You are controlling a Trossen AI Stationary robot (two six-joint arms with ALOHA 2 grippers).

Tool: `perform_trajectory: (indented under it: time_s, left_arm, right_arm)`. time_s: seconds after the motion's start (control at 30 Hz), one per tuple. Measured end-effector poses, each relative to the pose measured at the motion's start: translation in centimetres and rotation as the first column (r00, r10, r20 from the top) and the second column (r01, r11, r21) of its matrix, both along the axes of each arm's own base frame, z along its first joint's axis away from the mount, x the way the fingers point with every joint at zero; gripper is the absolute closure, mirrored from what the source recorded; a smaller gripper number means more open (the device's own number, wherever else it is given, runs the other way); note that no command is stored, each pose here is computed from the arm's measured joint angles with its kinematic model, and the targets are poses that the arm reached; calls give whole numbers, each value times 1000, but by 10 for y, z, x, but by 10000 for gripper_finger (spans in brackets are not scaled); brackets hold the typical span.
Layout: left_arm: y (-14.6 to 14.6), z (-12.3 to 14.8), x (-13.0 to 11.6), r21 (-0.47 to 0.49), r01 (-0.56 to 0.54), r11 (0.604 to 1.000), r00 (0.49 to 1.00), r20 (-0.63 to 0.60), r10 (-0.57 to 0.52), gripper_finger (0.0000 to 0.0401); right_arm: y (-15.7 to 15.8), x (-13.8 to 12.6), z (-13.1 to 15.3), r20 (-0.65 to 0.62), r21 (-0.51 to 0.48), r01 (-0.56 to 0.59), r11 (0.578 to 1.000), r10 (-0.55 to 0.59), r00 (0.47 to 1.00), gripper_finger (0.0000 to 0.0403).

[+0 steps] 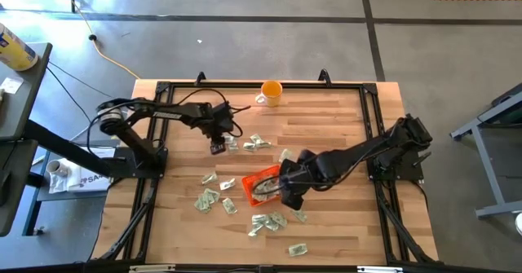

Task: Pick and place Stevia / Truvia into bins
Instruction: Put the stevia packet into the bin

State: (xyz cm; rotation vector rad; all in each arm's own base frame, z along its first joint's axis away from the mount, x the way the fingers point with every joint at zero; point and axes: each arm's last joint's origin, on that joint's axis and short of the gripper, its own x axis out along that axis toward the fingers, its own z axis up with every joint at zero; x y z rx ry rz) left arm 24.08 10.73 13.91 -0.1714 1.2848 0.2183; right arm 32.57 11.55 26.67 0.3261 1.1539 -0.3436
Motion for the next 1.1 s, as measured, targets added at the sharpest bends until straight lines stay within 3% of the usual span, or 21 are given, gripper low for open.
perform_trajectory:
  time_s: [0.1,0.3,0.4,0.43,0.57,0.67,0.73,0.9,1.0,1.1]
  left_arm:
    - [1,-7,1,-21,17,1000,1000,-23,-18,226]
    - [-5,-1,-4,-82,-38,996,998,-49,34,370]
    - [-14,12,-15,-187,-131,974,988,-102,114,368]
    - [-18,22,-15,-216,-143,966,989,-70,131,361]
    - [-50,76,-9,-317,-86,944,973,178,148,356]
    - [-85,108,2,-358,25,933,905,406,131,369]
    - [-107,118,10,-362,63,930,859,493,134,369]
    - [-153,103,39,-412,50,910,818,540,200,362]
    - [-175,92,57,-429,21,903,787,564,250,304]
    - [-186,72,69,-434,-56,899,822,492,288,226]
  right_arm:
    - [5,-3,0,-9,3,22,1000,-22,1000,26]
    - [11,-13,-2,-59,-38,33,999,-35,998,33]
    - [11,-15,-3,-80,-57,20,998,-25,996,33]
    - [11,-16,-3,-85,-65,9,998,-14,996,33]
    - [11,-16,-2,-90,-111,-54,992,44,995,34]
    - [10,-18,-3,-132,-127,-137,982,120,984,34]
    - [6,-19,-8,-164,-114,-179,977,159,974,34]
    - [1,-28,-33,-264,-87,-283,955,252,931,34]
    - [5,-32,-48,-274,-20,-349,937,330,903,34]
    - [16,-37,-63,-241,22,-400,916,393,888,34]
